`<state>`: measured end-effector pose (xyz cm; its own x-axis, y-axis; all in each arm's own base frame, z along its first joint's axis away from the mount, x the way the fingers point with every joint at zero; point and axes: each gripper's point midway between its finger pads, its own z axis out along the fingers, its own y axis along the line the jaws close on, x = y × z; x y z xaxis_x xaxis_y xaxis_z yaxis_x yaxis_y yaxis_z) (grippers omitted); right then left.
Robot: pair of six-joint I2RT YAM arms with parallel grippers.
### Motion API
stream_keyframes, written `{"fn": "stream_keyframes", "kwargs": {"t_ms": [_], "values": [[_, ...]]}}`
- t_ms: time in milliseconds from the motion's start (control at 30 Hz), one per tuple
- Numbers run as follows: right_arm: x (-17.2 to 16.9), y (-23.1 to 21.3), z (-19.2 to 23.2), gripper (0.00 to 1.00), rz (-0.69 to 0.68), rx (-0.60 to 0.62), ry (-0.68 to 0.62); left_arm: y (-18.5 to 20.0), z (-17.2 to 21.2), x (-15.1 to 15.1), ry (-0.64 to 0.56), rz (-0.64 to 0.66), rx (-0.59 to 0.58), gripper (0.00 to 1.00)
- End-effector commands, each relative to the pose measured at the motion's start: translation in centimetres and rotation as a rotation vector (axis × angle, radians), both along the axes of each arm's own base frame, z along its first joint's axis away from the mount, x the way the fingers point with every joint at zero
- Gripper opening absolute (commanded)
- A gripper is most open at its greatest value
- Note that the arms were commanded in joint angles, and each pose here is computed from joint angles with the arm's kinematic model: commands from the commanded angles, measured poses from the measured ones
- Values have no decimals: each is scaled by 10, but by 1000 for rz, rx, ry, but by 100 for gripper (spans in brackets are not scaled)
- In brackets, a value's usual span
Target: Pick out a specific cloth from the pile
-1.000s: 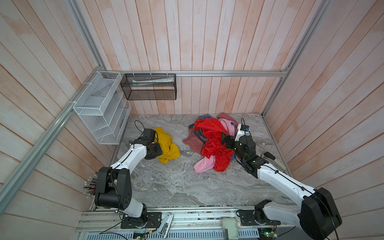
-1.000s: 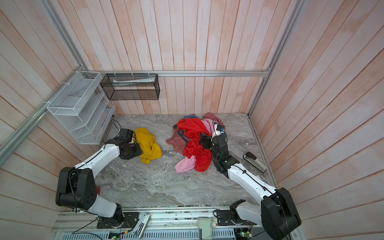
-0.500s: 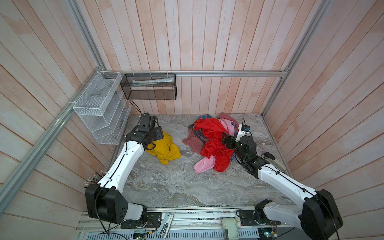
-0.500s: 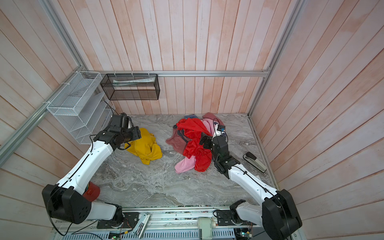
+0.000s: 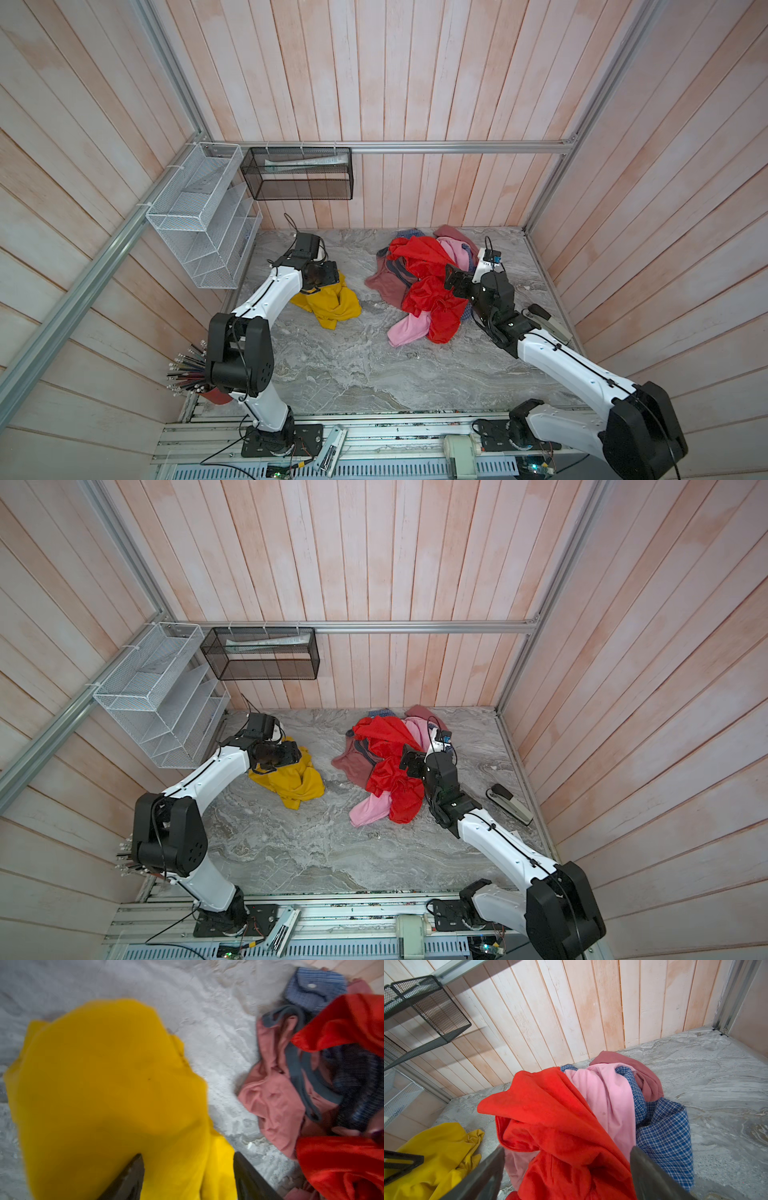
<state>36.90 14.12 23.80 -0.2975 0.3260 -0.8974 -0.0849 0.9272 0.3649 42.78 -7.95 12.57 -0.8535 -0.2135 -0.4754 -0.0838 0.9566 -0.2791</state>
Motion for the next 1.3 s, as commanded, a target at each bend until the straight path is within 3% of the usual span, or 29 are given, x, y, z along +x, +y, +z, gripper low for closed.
{"fn": "stream_keyframes", "kwargs": {"t_ms": [0, 233, 367, 600, 800, 1000, 1267], "values": [[-6, -7, -3, 94, -15, -5, 9, 25, -17, -7, 24, 102, -32, 70], [-5, -7, -6, 94, -15, -15, 15, 26, -78, -30, 187, 111, -55, 71], [-3, -6, -3, 94, -11, -19, 10, 29, -87, -27, 200, 131, -41, 72], [-7, -10, 0, 94, -25, -32, 2, 37, -36, -15, 73, 130, 77, 78], [-6, -11, 0, 94, -29, -42, 2, -3, 7, -19, -47, -24, 149, 87], [-3, -9, 1, 94, -23, -58, 6, -22, -36, -38, 89, -142, 278, 89], [-6, -17, 5, 95, -48, -94, 3, -19, -99, -45, 267, -138, 350, 90]]}}
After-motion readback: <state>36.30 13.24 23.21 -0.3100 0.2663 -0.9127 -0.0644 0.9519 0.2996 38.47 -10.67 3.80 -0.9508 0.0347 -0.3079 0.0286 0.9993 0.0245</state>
